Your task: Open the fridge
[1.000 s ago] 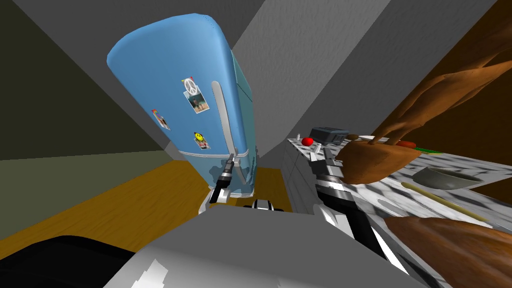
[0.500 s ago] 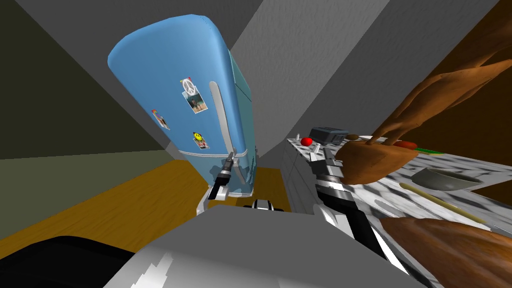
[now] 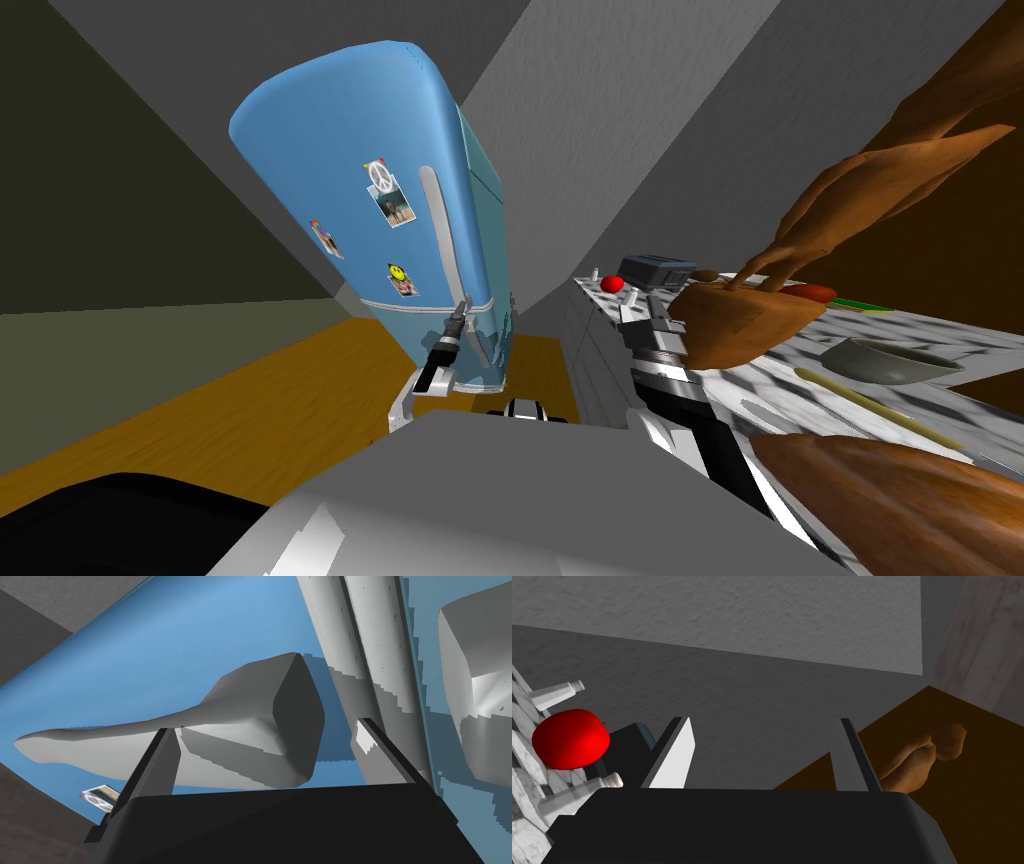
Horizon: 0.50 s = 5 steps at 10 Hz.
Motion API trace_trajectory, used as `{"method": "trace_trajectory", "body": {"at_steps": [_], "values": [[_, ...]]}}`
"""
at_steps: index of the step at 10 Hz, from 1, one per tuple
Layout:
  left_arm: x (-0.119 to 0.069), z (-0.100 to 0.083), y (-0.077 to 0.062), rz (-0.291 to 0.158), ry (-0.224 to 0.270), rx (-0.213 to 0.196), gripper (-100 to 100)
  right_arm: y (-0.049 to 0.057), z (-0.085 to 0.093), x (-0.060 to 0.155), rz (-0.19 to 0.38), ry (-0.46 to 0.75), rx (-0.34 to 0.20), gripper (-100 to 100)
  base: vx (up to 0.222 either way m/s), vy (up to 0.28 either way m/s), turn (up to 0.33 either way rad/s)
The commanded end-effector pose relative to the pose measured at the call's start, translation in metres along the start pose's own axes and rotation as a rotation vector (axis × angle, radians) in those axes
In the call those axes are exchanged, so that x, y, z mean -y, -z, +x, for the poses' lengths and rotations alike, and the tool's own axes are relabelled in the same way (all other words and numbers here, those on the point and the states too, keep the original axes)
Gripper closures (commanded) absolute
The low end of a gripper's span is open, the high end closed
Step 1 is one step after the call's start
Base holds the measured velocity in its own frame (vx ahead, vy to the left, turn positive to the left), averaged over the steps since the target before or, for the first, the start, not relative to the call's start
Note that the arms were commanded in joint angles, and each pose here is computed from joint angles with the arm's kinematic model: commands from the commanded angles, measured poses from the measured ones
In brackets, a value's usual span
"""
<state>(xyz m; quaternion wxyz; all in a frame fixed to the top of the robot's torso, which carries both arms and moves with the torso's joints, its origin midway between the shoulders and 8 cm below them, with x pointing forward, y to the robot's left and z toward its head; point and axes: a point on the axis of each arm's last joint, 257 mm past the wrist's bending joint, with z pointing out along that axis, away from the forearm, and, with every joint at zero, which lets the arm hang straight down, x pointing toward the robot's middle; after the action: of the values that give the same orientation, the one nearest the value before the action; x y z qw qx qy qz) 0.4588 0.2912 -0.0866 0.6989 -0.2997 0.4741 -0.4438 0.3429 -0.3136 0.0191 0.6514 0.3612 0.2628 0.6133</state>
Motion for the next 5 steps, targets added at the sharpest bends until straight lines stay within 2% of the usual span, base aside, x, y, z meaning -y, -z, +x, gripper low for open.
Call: {"method": "trace_trajectory", "body": {"at_steps": [1, 5], "values": [[0.0017, -0.0062, -0.007, -0.028, -0.02, -0.003, -100, 0.0, 0.0, 0.0, 0.0, 0.0, 0.0, 0, -0.014, -0.052, 0.027], [-0.0051, -0.0112, -0.0115, -0.084, -0.038, -0.012, -100, 0.0, 0.0, 0.0, 0.0, 0.0, 0.0, 0, -0.01, -0.037, 0.019]]}}
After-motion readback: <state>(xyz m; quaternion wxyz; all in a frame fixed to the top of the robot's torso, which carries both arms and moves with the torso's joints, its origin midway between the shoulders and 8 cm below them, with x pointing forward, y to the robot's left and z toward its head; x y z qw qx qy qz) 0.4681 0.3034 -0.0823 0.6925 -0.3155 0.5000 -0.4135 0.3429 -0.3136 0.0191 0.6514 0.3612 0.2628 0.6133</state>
